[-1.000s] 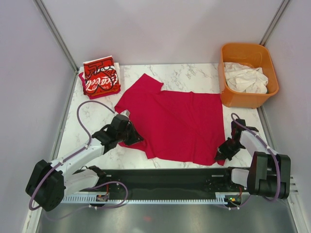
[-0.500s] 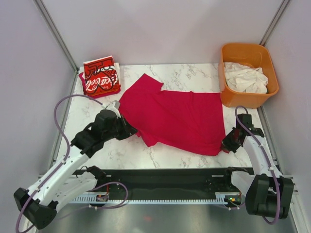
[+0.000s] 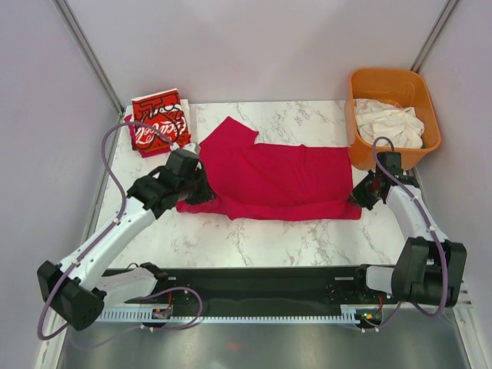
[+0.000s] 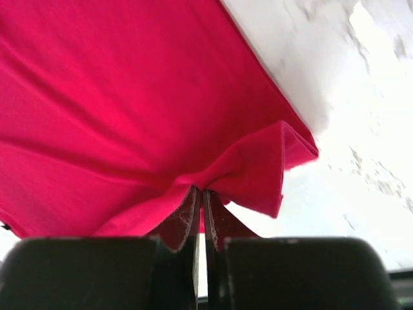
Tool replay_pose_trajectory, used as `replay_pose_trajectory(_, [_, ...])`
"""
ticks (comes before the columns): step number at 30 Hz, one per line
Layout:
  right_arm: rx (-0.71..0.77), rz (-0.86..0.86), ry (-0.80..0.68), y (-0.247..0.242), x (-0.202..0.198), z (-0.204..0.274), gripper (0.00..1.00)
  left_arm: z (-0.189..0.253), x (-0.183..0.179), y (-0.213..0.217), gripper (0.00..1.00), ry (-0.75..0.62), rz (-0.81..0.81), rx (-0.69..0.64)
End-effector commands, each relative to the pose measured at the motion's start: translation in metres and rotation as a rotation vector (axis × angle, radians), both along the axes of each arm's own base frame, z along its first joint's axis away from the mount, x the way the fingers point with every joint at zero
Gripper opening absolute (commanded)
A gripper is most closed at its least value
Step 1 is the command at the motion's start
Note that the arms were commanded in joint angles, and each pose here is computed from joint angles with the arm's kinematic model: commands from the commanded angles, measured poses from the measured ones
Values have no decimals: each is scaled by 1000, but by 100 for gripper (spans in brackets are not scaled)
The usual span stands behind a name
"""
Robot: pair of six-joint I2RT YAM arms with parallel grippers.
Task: Fold and stack the t-shirts
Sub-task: Fold the tshirt
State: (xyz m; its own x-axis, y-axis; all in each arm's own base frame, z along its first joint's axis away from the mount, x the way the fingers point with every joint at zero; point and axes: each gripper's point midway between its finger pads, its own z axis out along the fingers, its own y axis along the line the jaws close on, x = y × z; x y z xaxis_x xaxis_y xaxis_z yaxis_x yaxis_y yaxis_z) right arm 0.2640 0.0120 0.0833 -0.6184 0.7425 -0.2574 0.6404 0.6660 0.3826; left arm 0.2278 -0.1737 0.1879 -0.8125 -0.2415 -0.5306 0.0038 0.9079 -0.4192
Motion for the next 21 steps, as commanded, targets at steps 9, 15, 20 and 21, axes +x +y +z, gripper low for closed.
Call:
replay_pose_trajectory(9, [71,7,-73,3,91,-2,10,9,101,4,2,-53,-5,137])
replay_pose_trajectory(15, [41,-29,-49,-2,112,-22,82,-31,176,13,2,26,10,193])
replay_pose_trajectory(20, [13,-15,-101,-6,134,-11,98,-75,241,15,70,155,-9,112])
replay_pose_trajectory(21, [-7,-7,-136,-8,135,2,98,-71,244,16,99,152,3,97])
